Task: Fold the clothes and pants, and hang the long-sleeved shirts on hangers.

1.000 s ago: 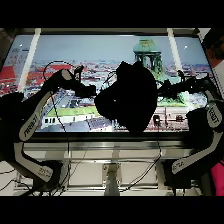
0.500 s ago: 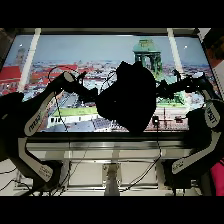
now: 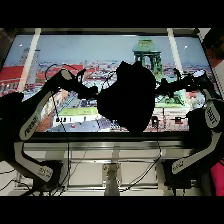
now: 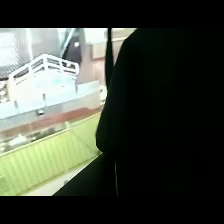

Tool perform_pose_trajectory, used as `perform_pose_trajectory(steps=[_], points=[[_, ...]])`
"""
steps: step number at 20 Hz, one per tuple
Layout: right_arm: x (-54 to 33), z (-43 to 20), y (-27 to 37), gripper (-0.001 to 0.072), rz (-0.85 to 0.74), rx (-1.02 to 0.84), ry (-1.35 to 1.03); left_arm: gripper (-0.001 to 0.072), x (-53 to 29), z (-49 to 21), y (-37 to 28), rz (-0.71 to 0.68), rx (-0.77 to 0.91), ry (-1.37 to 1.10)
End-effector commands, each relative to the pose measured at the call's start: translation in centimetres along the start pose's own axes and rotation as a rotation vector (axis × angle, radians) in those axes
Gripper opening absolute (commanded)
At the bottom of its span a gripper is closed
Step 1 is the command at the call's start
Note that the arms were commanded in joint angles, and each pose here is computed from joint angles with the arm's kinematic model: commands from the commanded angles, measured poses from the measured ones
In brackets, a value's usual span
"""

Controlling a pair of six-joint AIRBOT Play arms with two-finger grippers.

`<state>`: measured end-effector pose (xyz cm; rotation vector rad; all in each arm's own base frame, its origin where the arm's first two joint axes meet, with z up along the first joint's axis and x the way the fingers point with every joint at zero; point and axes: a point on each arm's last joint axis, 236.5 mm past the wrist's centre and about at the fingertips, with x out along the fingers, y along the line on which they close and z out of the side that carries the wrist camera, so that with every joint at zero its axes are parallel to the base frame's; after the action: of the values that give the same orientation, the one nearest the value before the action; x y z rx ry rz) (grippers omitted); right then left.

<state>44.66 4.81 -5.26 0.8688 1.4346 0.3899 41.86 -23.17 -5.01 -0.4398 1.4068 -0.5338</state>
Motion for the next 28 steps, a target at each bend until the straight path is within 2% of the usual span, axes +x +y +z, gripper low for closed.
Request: perform_pose_trajectory(steps=[1,7,10,13,18,21,23,28], points=[[-2.7,1.9,3.8,0.0014,0.038,-0.079,-0.083,0.0004,-6.0,3.6,-3.8,-0.016,0.111,-0.227],[-12.4,2.4,15.1,0.0014,0.088,-0.296,-0.321,0.0003,-25.2,10.5,-12.7,-0.031,0.294,-0.908],[-16.2,0.0,19.5,0.0014,0.100,-0.375,-0.417,0.0003,-31.2,11.8,-16.9,-0.068,0.375,-1.060],[-20.0,-1.8,22.5,0.0014,0.087,-0.424,-0.542,0.0003,-33.6,13.3,-19.7,-0.099,0.421,-1.123],[-23.7,-4.4,24.3,0.0014,0.048,-0.429,-0.654,0.0003,-30.3,16.9,-23.9,-0.169,0.465,-1.146],[-24.4,-3.9,22.0,0.0015,-0.062,-0.383,-0.685,0.0002,-23.5,17.7,-27.0,-0.218,0.499,-1.072],[-25.0,-2.8,18.4,0.0015,-0.209,-0.323,-0.702,0.0003,-17.8,17.6,-28.6,-0.240,0.507,-1.023],[-28.4,-1.5,5.7,0.0016,-0.708,-0.107,-0.683,0.0004,-5.3,15.5,-30.0,-0.264,0.505,-0.888]])
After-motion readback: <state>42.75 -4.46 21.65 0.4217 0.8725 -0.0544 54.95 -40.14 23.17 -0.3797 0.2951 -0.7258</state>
